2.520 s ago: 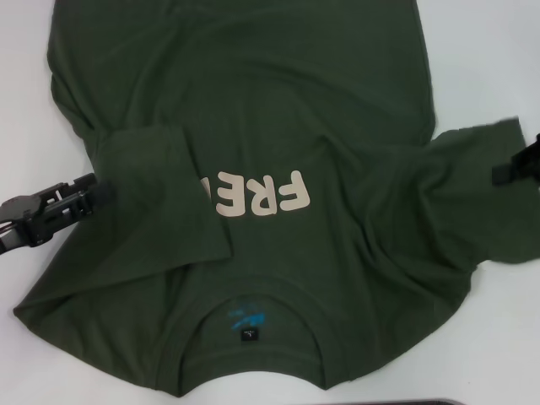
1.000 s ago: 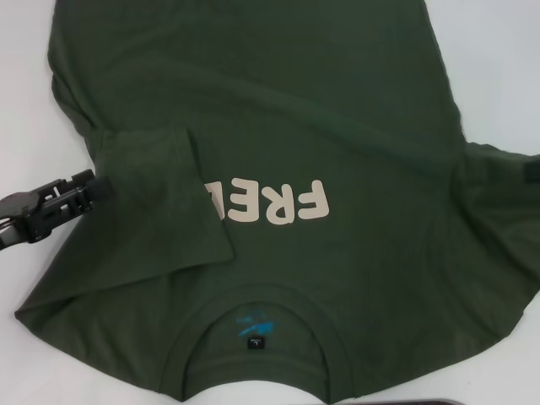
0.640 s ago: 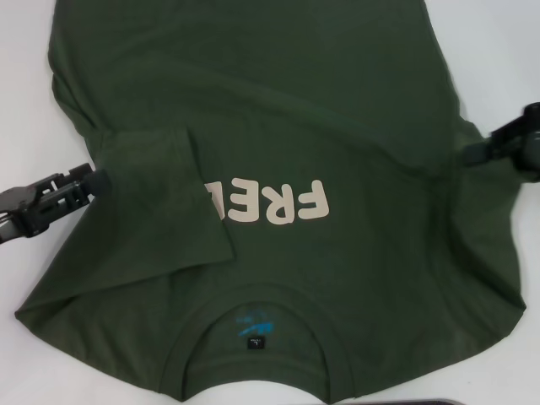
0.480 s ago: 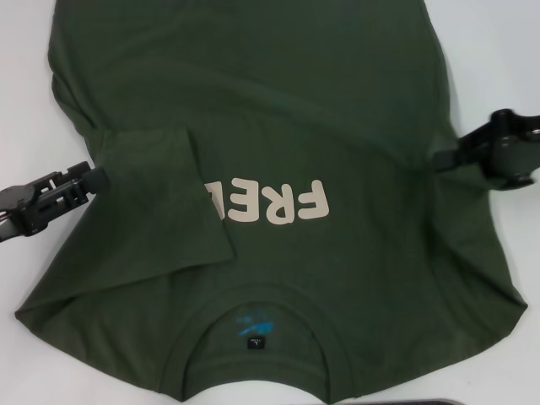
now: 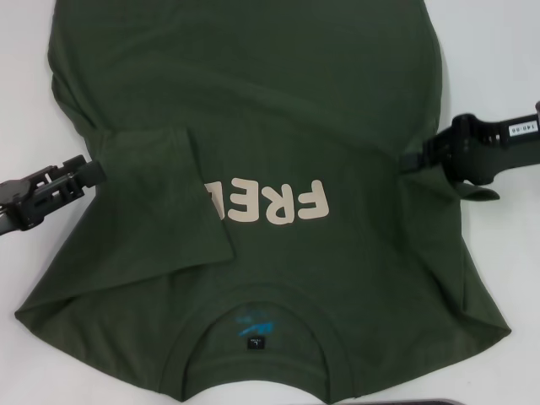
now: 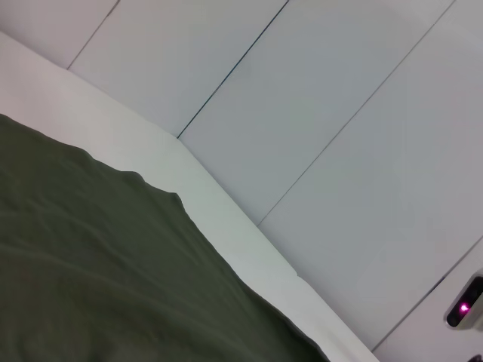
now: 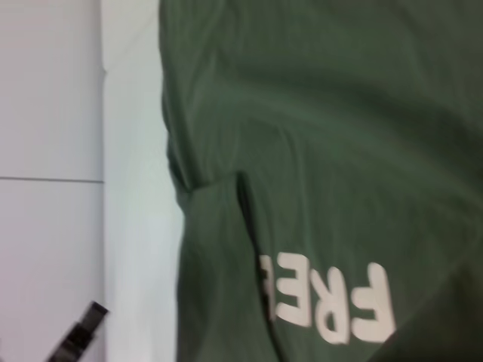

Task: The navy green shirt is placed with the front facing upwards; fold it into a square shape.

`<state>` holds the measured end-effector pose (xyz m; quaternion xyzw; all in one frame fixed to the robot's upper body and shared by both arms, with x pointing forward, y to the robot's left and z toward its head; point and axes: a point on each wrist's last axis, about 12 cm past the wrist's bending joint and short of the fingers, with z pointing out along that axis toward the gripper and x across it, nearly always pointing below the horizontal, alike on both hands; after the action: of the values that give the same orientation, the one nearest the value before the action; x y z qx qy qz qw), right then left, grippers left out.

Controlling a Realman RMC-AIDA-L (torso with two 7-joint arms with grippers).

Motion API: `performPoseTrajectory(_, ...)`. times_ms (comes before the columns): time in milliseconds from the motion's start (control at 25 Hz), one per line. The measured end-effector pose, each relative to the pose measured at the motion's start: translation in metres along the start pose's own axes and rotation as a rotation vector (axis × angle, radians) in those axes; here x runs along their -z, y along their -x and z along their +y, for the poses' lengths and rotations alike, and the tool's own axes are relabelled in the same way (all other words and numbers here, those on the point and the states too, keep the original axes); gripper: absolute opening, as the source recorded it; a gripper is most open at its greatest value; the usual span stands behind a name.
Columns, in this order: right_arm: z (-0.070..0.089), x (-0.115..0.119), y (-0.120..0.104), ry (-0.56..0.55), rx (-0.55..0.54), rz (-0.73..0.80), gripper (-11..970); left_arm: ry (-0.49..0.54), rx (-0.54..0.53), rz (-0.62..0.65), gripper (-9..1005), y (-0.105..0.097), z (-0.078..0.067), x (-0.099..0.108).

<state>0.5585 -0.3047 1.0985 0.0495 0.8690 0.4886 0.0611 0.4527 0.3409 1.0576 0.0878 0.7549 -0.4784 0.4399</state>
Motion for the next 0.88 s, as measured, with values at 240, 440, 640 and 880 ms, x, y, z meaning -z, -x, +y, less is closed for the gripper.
performPoseTrajectory(240, -0.002, 0.001, 0.0, 0.008, -0.016, -0.028, 40, 0.002, 0.001, -0.003, 554, 0.0, 0.0, 0.0)
performPoseTrajectory(440, -0.009, -0.004, -0.003, -0.003, -0.047, -0.034, 41, 0.003, 0.0, -0.008, 554, -0.001, 0.0, 0.001)
performPoseTrajectory(640, -0.014, -0.011, -0.007, 0.009, -0.079, -0.037, 43, 0.004, -0.001, -0.009, 554, -0.001, 0.0, 0.001)
performPoseTrajectory(880, -0.012, -0.011, -0.006, 0.037, -0.101, -0.053, 264, 0.012, -0.001, -0.01, 554, -0.001, 0.001, 0.002)
